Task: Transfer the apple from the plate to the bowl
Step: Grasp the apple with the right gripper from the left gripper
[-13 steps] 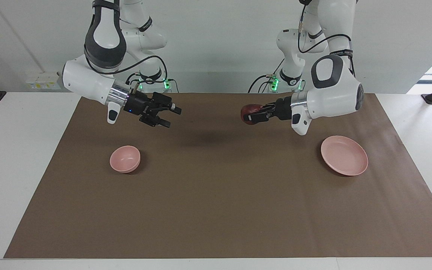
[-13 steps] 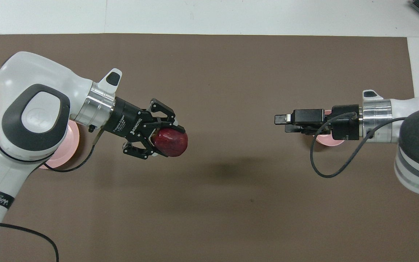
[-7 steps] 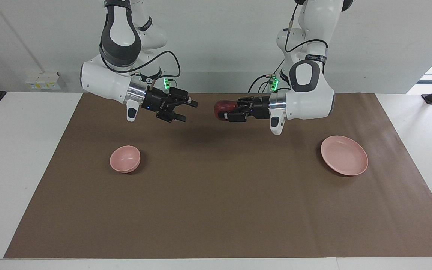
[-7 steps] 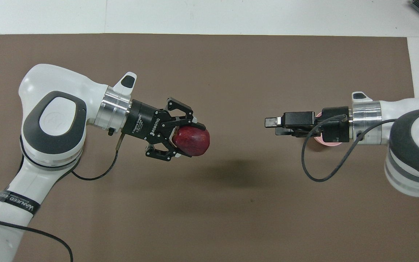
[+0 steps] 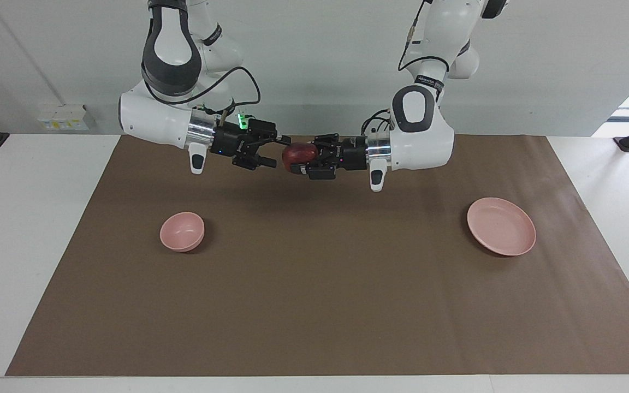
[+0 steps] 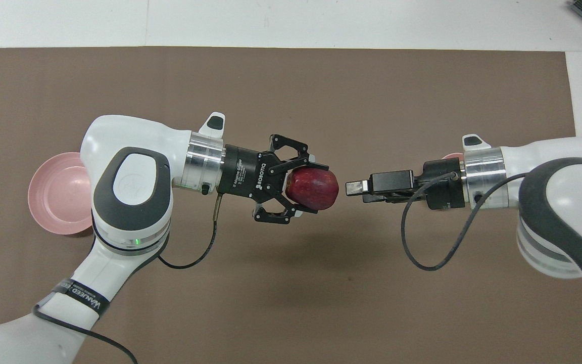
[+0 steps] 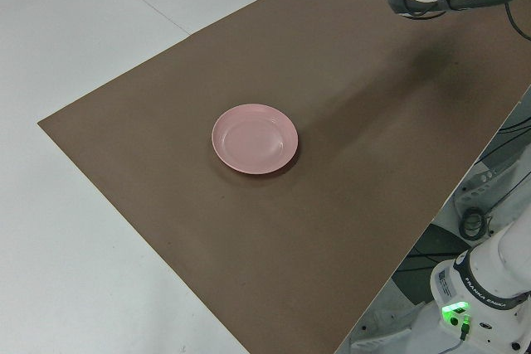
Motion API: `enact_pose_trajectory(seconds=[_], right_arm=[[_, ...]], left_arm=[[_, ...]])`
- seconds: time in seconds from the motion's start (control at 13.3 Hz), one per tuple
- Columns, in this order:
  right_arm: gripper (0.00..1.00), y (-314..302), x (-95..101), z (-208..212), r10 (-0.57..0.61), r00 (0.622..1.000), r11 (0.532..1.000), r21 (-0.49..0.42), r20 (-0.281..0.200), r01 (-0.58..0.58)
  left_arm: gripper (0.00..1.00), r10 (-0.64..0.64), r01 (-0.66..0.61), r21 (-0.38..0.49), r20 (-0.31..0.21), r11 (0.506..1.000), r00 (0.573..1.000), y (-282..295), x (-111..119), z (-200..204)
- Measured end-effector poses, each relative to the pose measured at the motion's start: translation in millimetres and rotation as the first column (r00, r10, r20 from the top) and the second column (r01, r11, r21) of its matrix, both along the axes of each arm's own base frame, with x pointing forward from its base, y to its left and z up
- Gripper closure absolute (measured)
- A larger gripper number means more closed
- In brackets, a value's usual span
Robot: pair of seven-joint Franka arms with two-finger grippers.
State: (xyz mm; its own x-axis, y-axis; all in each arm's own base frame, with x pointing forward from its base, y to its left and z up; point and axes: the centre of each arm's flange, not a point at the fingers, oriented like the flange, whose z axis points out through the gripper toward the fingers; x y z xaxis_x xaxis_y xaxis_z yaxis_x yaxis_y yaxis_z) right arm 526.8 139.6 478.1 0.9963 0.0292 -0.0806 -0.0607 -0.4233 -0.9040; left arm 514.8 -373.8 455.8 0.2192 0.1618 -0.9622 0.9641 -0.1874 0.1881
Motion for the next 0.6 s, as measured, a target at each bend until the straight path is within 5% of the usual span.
enact_pose_trajectory(seconds=[0.6], right_arm=[[0.00, -2, -0.9, 1, -0.033, 0.997, 0.999, 0.029, -0.068, 0.035]], left_arm=[[0.25, -0.004, 0.003, -0.027, -0.031, 1.000, 1.000, -29, -21, -1]])
